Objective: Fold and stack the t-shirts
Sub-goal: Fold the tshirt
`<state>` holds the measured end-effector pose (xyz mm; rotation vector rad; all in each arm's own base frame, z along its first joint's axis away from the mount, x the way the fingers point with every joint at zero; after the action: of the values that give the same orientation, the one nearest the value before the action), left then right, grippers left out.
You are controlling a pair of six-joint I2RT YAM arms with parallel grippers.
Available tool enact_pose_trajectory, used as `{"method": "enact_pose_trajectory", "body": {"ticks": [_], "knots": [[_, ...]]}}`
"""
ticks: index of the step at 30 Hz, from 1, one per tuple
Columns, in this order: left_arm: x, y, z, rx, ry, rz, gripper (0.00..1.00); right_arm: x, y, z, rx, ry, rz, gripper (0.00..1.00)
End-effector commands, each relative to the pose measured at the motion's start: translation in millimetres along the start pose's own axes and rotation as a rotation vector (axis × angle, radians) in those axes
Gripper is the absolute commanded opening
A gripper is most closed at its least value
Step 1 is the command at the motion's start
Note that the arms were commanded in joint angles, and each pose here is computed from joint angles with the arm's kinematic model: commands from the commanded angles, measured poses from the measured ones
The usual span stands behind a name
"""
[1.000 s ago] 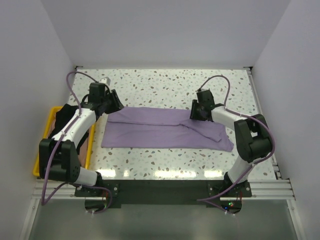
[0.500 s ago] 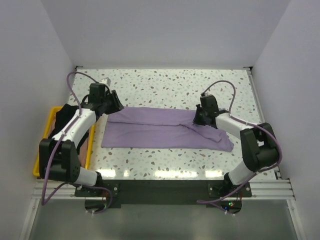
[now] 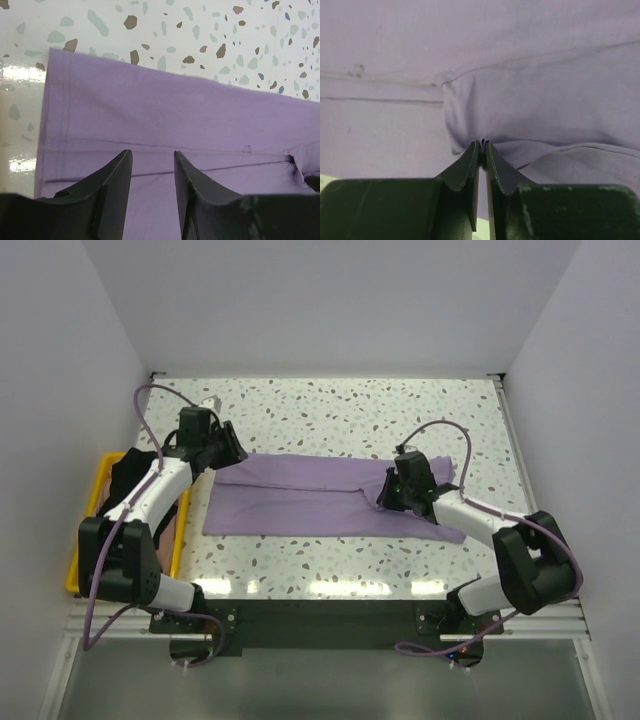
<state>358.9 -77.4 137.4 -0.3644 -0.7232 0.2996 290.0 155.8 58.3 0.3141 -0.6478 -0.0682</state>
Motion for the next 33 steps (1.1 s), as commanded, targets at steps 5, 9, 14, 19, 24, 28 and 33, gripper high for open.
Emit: {"method": "enact_pose_trajectory", "body": {"ticks": [5,9,14,19,24,28,33], "knots": [[2,-2,3,-0.018,-0.015,-0.027,0.44,-5,21,12,0.050,-0.092,-0.009,0.16],[0,-2,3,-0.019,-0.012,-0.028,0.44,-11,29,14,0.075,-0.106,-0.010,0.18],[0,-3,2,-0.023,-0.008,-0.028,0.44,-12,40,15,0.100,-0.118,-0.006,0.27],[-1,-3,3,-0.024,-0.006,-0.029,0.44,-4,53,20,0.132,-0.131,-0.002,0.32],[-1,-2,3,-0.022,-0.007,-0.029,0.44,4,49,29,0.090,-0.148,-0.009,0.36],[-5,-1,1,-0.021,0.004,-0.020,0.45,5,31,36,-0.029,-0.138,0.003,0.39],[-24,5,-4,-0.003,0.053,0.029,0.45,5,0,45,-0.198,-0.135,0.003,0.46]]}}
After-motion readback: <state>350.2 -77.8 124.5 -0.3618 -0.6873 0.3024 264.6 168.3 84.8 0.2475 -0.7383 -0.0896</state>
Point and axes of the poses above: each gripper's point midway between its finger pads, its own z axis back along the fingers, its own y axis along the line the jaws close on, x = y × z, the point moved 2 cm from there along z, back along the fingers, and after that the axes turned 4 degrees about z, right-handed, at the moved point
